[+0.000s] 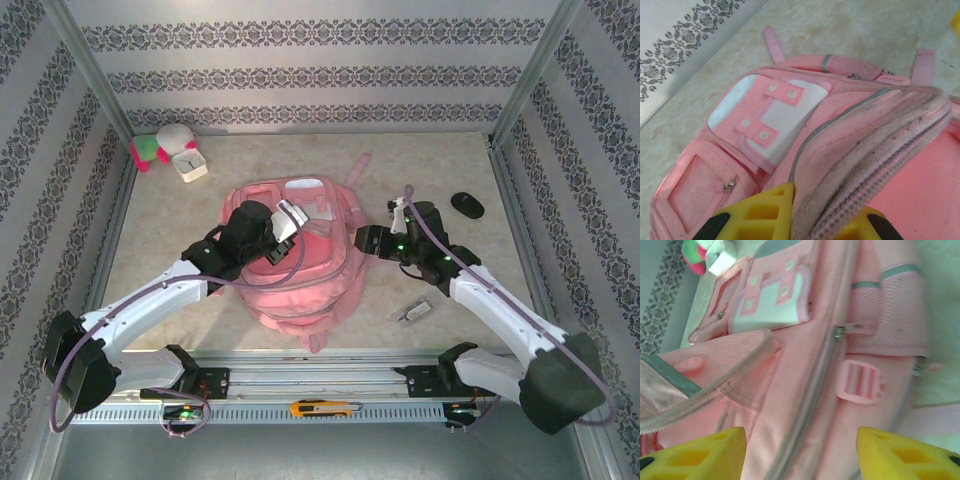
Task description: Pack books, pencil case, and school supplies into a backpack
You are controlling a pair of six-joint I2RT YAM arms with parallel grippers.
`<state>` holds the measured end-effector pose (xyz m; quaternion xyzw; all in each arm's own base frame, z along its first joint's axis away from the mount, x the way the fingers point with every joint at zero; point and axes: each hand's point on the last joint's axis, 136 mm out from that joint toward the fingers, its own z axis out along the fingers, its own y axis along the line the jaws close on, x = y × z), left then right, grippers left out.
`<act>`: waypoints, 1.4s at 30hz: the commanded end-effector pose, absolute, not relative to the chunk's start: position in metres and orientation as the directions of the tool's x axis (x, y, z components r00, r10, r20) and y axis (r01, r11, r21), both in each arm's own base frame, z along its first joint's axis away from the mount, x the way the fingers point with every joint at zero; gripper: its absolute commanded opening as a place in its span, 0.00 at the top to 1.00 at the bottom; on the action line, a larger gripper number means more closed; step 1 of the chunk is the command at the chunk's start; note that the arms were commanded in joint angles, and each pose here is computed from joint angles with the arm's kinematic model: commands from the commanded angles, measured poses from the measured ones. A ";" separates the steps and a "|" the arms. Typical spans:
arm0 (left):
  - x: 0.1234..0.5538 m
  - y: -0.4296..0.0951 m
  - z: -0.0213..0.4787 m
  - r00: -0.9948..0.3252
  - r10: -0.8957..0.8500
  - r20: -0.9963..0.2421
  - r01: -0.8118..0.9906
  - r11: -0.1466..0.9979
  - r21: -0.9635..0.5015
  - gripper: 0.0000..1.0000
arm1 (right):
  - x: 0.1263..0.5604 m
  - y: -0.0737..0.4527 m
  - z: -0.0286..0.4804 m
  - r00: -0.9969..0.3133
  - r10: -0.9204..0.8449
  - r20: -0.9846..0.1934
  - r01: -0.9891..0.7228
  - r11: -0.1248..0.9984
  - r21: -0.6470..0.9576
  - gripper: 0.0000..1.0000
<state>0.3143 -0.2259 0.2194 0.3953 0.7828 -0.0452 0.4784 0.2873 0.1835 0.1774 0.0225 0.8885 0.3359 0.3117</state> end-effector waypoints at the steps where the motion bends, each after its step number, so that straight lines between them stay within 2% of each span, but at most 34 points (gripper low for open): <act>1: 0.325 -0.218 0.258 -0.240 0.503 -0.830 0.594 0.752 0.284 1.00 | 0.257 0.136 0.156 -0.851 0.265 -0.454 0.015 0.875 0.483 0.38; 6: 0.324 -0.224 0.254 -0.281 0.448 -0.849 0.600 0.772 0.209 1.00 | 0.201 0.060 0.116 -0.855 0.445 -0.265 0.366 0.881 0.300 0.39; 9: 0.323 -0.227 0.252 -0.293 0.429 -0.855 0.605 0.775 0.181 1.00 | 0.176 0.044 0.096 -0.829 0.524 -0.197 0.467 0.841 0.273 0.38; 12: 0.323 -0.229 0.252 -0.289 0.426 -0.857 0.614 0.770 0.175 0.99 | 0.168 0.032 0.084 -0.824 0.529 -0.200 0.499 0.847 0.186 0.29; 18: 0.324 -0.231 0.250 -0.279 0.438 -0.854 0.622 0.760 0.186 0.97 | 0.174 0.038 0.058 -0.866 0.488 -0.108 0.478 0.872 0.109 0.22; 23: 0.323 -0.230 0.249 -0.268 0.443 -0.856 0.622 0.758 0.197 0.97 | 0.198 0.060 0.031 -0.881 0.465 -0.089 0.437 0.871 0.223 0.23; 26: 0.323 -0.228 0.248 -0.268 0.445 -0.855 0.619 0.759 0.201 0.97 | 0.220 0.079 0.040 -0.898 0.422 -0.121 0.373 0.879 0.296 0.24; 30: 0.323 -0.228 0.246 -0.263 0.447 -0.855 0.615 0.760 0.208 0.96 | 0.236 0.085 0.063 -0.908 0.371 -0.197 0.307 0.906 0.292 0.25; 33: 0.324 -0.227 0.244 -0.260 0.445 -0.857 0.610 0.764 0.211 0.96 | 0.223 0.070 0.067 -0.909 0.373 -0.185 0.334 0.919 0.209 0.25; 39: 0.325 -0.227 0.240 -0.269 0.451 -0.851 0.612 0.762 0.211 0.96 | 0.166 0.065 0.048 -0.940 0.342 0.002 0.342 0.938 0.060 0.26; 42: 0.325 -0.227 0.240 -0.273 0.449 -0.851 0.614 0.762 0.205 0.96 | 0.158 0.072 0.037 -0.937 0.348 0.016 0.348 0.934 0.075 0.28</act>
